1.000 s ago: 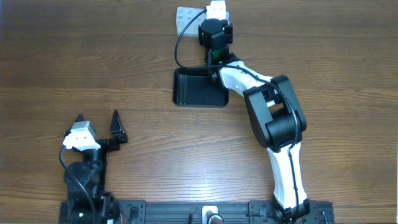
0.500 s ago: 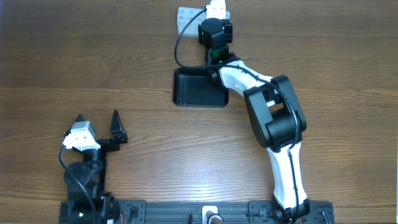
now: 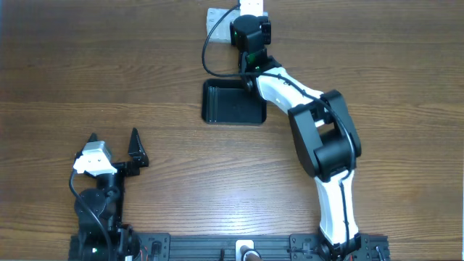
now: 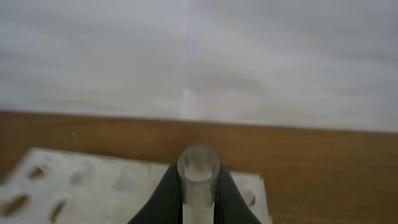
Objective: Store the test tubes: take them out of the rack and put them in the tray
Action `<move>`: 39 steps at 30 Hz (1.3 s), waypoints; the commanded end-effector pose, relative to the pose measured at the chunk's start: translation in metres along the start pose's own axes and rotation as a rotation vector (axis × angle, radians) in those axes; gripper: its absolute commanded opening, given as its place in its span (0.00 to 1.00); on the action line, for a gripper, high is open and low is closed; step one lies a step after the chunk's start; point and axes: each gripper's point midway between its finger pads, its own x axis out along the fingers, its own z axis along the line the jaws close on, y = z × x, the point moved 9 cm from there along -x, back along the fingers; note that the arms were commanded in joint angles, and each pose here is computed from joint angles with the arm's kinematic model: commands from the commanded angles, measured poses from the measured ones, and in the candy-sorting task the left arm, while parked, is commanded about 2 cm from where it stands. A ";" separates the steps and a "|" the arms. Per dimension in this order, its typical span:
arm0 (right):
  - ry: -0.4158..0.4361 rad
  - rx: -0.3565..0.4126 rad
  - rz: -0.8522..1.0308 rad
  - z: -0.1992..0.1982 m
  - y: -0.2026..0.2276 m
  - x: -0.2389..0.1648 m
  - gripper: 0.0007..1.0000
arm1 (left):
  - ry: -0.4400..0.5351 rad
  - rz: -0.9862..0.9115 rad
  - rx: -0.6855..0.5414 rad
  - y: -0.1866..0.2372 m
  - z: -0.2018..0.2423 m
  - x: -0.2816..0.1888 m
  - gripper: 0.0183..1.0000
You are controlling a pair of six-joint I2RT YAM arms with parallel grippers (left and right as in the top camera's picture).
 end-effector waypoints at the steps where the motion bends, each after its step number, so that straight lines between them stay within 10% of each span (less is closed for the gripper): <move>1: -0.037 0.104 -0.189 -0.003 -0.097 -0.046 0.01 | -0.013 -0.007 -0.011 0.000 0.002 0.000 1.00; 7: -0.079 0.248 -0.252 -0.016 -0.155 -0.095 0.02 | -0.013 -0.007 -0.010 0.000 0.002 0.000 1.00; 18: -0.329 0.124 0.402 -0.011 -0.106 -0.178 0.02 | -0.013 -0.007 -0.010 0.000 0.002 0.000 1.00; 39: -0.109 0.227 0.968 0.007 0.011 -0.115 0.05 | -0.013 -0.007 -0.011 0.000 0.002 0.000 1.00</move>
